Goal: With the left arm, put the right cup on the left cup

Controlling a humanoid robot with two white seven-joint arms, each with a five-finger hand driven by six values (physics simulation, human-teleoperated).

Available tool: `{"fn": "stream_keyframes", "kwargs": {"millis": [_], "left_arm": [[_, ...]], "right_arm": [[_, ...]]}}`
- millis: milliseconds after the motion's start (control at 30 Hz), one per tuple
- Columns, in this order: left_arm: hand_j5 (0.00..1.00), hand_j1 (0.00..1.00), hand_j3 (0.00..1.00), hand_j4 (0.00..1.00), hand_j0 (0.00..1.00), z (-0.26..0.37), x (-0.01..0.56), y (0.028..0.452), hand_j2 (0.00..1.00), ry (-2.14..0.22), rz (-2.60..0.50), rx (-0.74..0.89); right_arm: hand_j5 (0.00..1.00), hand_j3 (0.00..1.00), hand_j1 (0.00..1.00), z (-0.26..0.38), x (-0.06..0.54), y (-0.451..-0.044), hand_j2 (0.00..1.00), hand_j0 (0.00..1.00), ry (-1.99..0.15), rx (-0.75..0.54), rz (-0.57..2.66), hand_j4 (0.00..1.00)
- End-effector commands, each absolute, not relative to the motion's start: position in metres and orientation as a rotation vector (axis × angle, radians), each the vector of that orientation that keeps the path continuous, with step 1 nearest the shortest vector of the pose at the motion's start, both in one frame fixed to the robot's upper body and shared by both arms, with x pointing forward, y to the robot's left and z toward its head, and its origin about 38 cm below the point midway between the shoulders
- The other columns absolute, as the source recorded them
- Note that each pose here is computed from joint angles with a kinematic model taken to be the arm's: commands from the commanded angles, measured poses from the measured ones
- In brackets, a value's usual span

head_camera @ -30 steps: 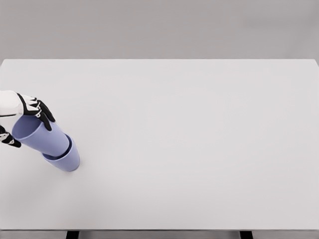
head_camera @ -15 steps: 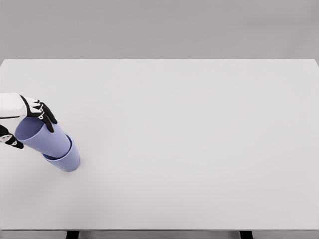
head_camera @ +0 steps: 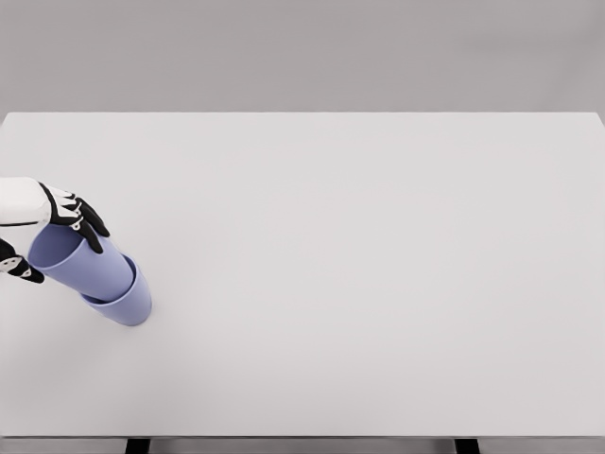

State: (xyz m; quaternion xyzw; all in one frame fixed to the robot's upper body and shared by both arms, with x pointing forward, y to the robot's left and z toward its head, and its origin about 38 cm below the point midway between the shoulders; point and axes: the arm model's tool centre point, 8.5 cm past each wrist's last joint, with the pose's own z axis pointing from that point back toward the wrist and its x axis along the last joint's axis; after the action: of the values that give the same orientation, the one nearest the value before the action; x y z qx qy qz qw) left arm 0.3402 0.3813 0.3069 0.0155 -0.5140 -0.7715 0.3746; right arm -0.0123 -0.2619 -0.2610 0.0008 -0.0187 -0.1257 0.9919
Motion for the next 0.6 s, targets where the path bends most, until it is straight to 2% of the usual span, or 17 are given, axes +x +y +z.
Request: {"fn": "stream_keyframes", "kwargs": {"millis": [0,300,567], "left_arm": [[0.81,0.81,0.81,0.81,0.81,0.3080,0.3403,0.3816,0.81,-1.318,-1.968,0.039],[0.87,0.87,0.87,0.87,0.87,0.3082,0.3401,0.3821,0.87,-1.317,-1.968,0.040],[0.88,0.88,0.88,0.88,0.88,0.3086,0.3393,0.3821,0.88,-1.316,-1.969,0.040]], "right_arm": [[1.00,1.00,1.00,-0.2610,-0.0124,-0.2619,1.00,1.00,-0.037,0.002,-0.254,1.00],[1.00,1.00,1.00,-0.2610,-0.0122,-0.2619,1.00,1.00,-0.038,0.002,-0.254,1.00],[1.00,1.00,1.00,-0.2610,-0.0122,-0.2619,1.00,1.00,-0.038,0.002,-0.252,1.00]]}}
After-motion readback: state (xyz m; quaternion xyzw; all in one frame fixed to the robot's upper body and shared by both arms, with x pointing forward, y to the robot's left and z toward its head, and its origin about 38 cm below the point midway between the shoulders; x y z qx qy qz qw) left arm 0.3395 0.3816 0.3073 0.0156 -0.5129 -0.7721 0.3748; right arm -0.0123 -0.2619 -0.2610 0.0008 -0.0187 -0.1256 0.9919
